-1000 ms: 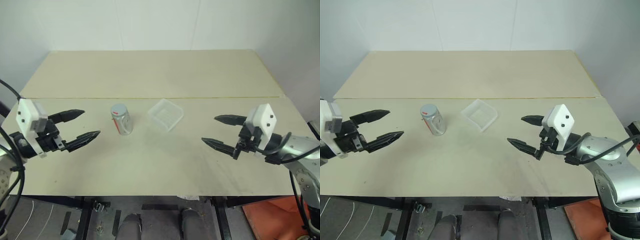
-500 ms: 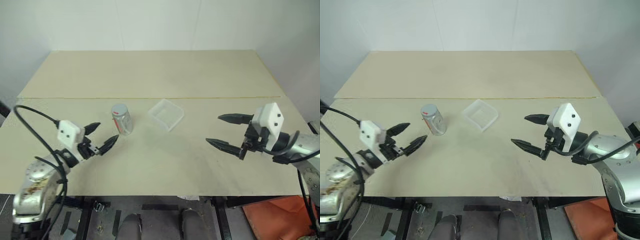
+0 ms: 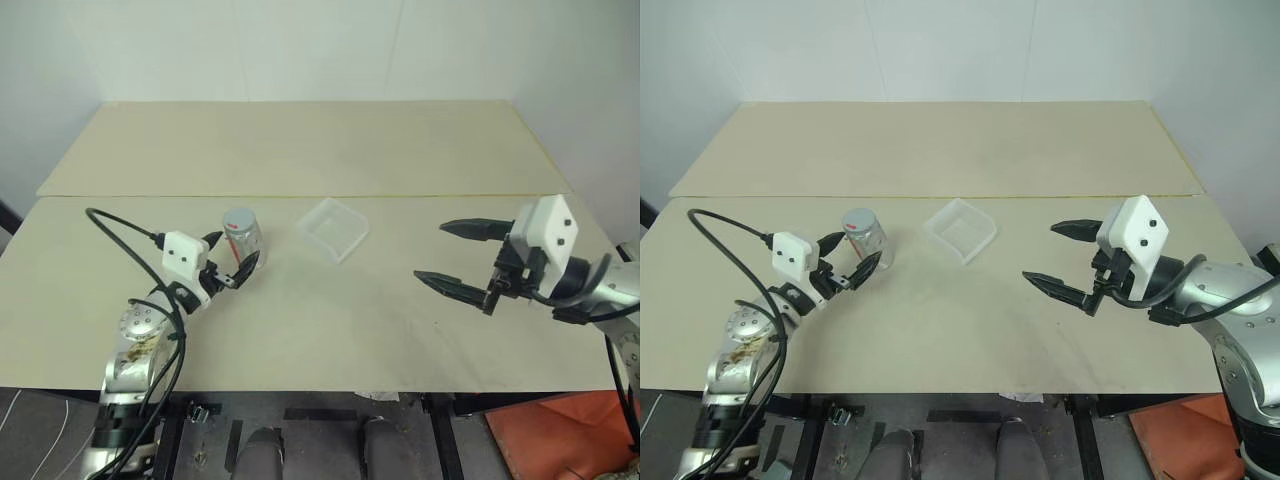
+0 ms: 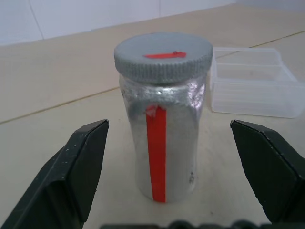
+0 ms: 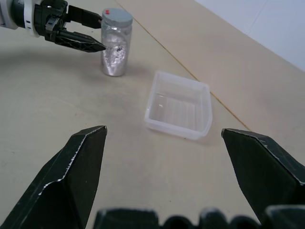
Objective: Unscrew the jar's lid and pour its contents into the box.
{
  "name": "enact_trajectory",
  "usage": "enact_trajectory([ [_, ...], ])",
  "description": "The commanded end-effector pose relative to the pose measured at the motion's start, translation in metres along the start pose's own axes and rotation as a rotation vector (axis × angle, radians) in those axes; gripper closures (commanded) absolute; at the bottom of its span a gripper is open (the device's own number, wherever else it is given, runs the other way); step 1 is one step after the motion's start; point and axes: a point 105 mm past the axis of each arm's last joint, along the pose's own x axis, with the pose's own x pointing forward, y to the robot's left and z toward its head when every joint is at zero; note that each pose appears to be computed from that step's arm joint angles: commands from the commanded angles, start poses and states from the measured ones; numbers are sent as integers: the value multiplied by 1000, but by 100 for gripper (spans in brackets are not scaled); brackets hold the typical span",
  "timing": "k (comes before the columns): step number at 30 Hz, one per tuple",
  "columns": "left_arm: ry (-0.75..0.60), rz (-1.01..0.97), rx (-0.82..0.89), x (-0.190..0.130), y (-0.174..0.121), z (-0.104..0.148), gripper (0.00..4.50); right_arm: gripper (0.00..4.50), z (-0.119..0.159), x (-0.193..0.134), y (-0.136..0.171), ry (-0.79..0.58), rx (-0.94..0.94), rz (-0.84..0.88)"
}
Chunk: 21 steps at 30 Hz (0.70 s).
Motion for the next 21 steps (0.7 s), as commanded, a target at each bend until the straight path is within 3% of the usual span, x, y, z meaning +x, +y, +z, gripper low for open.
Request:
enact_trajectory([
  [1, -45, -8, 24, 9, 1, 7, 6, 0, 15, -8, 0, -20, -54, -22],
  [11, -89, 0, 21, 30, -2, 4, 6, 0, 19, -13, 2, -5, -66, -38],
  [14, -94, -2, 20, 30, -4, 3, 64, 0, 20, -14, 4, -4, -65, -41],
  [20, -112, 7, 19, 31, -5, 6, 257, 0, 20, -14, 8, -5, -63, -38],
  [21, -111, 6, 22, 30, -5, 7, 260, 0, 21, -13, 9, -8, -66, -35],
])
